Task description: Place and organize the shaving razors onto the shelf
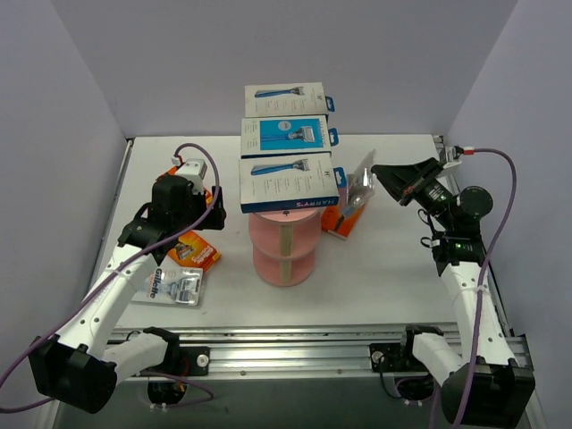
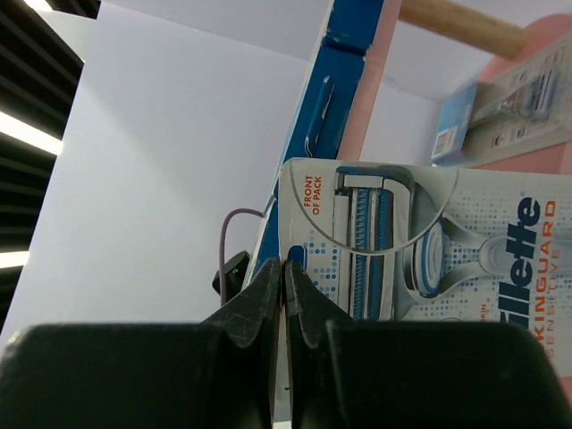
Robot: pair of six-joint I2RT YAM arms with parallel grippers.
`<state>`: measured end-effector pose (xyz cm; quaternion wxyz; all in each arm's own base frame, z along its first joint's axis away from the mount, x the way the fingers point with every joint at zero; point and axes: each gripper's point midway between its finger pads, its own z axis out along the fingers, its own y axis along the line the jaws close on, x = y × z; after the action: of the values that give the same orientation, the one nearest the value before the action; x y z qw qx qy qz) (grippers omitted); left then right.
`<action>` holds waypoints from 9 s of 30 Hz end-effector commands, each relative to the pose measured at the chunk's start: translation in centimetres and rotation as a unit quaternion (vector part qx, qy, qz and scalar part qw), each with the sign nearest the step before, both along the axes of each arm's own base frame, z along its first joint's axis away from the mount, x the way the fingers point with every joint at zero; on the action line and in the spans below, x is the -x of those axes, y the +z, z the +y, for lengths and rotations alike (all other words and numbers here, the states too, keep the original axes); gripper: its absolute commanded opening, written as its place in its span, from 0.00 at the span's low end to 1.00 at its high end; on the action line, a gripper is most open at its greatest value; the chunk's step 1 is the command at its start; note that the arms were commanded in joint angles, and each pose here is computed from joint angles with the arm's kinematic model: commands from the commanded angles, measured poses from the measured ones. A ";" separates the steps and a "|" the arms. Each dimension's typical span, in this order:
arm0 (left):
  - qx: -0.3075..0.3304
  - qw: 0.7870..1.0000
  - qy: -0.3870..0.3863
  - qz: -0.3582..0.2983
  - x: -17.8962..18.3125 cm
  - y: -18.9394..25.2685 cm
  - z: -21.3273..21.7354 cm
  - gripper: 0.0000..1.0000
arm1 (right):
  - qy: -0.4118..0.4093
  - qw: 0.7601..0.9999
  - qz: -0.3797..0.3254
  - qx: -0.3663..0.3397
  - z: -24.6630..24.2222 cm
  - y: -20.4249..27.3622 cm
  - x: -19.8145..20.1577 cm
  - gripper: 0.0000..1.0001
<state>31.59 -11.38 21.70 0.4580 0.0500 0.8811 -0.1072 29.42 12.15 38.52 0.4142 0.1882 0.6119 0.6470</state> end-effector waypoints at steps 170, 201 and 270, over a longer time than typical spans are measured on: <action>0.315 0.946 -0.070 0.033 -1.1 0.0 -9.9 0.51 | 0.038 0.937 0.118 0.325 8.8 -18.0 -2.5 0.17; 0.286 0.956 -0.054 0.028 -2.4 0.4 -9.1 0.50 | 0.050 0.939 0.115 0.322 10.8 -18.4 -3.4 0.15; 0.297 0.953 -0.057 0.024 -8.3 2.0 -8.9 0.46 | 0.051 0.944 0.123 0.300 10.9 -19.0 -7.8 0.16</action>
<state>39.18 -19.10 20.73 0.4015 -0.0677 0.8367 -0.3662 37.34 22.87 20.82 0.3637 0.1020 0.8193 0.4314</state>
